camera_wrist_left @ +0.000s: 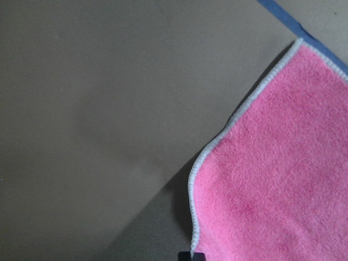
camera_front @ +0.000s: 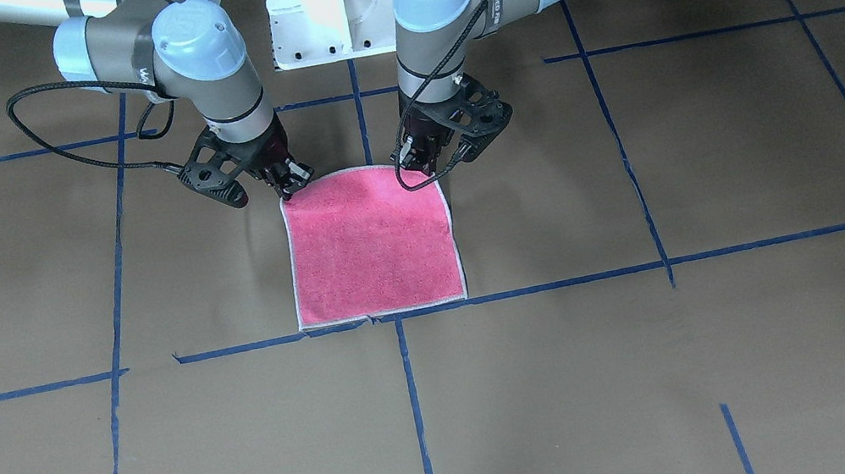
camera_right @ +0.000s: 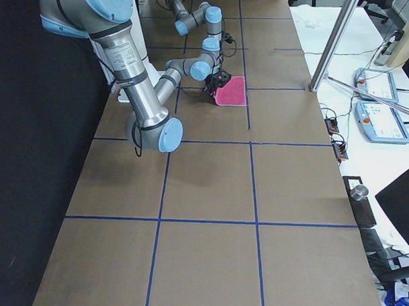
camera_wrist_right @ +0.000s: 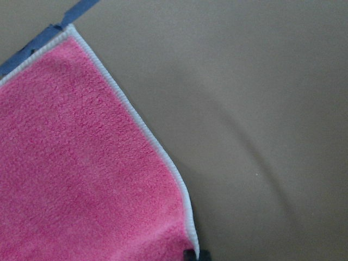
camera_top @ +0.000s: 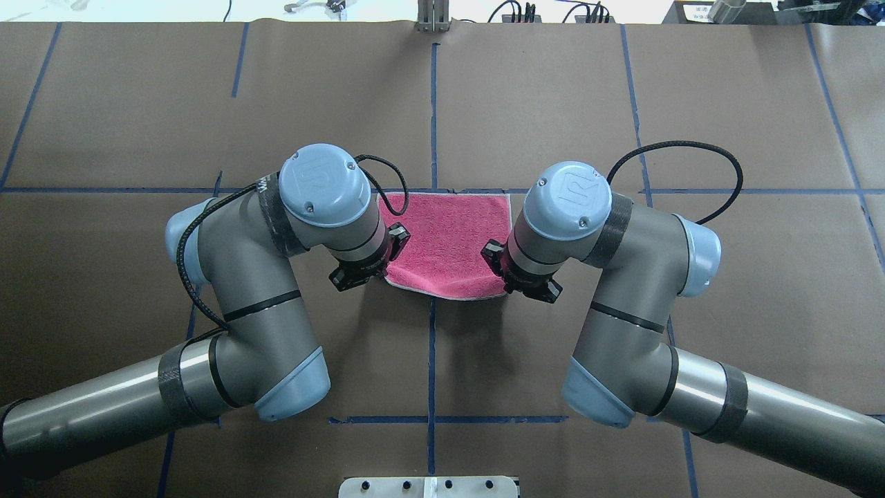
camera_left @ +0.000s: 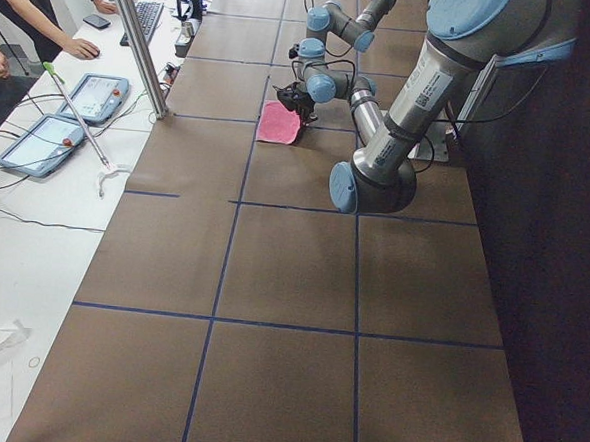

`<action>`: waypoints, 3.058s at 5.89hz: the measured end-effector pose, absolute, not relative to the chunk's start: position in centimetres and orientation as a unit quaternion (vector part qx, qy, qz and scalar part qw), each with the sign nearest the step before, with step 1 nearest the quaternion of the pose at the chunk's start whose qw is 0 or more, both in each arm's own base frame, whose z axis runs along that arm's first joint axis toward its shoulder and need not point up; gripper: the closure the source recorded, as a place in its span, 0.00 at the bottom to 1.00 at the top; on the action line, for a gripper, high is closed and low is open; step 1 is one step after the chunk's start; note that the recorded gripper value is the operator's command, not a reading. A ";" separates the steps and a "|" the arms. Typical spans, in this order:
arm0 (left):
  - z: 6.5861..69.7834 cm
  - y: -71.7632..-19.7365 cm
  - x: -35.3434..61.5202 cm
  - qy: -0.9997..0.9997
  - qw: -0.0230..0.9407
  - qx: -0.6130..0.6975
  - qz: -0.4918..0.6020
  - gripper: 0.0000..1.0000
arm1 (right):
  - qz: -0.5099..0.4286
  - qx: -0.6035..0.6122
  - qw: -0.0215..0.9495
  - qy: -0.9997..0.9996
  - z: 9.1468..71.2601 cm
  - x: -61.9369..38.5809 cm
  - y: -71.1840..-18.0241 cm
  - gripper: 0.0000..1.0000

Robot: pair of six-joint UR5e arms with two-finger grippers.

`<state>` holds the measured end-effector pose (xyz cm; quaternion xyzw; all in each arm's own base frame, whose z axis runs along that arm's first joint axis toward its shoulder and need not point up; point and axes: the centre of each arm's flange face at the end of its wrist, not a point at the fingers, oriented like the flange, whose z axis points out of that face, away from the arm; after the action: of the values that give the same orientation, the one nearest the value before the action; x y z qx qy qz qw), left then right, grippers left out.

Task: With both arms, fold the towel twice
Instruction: 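Lift the near edge with both grippers and fold it toward the far edge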

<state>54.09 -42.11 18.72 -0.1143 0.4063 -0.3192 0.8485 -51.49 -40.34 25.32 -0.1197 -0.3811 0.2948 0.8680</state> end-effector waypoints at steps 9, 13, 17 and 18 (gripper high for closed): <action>17.0 -41.6 51.9 0.408 0.847 -0.124 -0.319 1.00 | 0.311 -0.129 0.861 -0.381 23.4 -47.8 -41.7 1.00; 17.7 -42.5 52.6 0.415 0.842 -0.123 -0.322 1.00 | 0.317 -0.132 0.864 -0.367 24.2 -49.2 -43.0 0.94; 18.6 -43.2 53.7 0.423 0.838 -0.123 -0.323 1.00 | 0.311 -0.131 0.867 -0.367 25.7 -50.7 -43.9 0.95; 19.1 -43.6 54.1 0.425 0.837 -0.122 -0.323 1.00 | 0.309 -0.130 0.865 -0.372 26.4 -51.4 -44.4 0.95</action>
<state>54.14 -43.56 19.13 -0.1222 0.4248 -0.3229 0.8369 -51.39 -44.37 26.36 -0.1302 -0.3723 0.3094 0.8653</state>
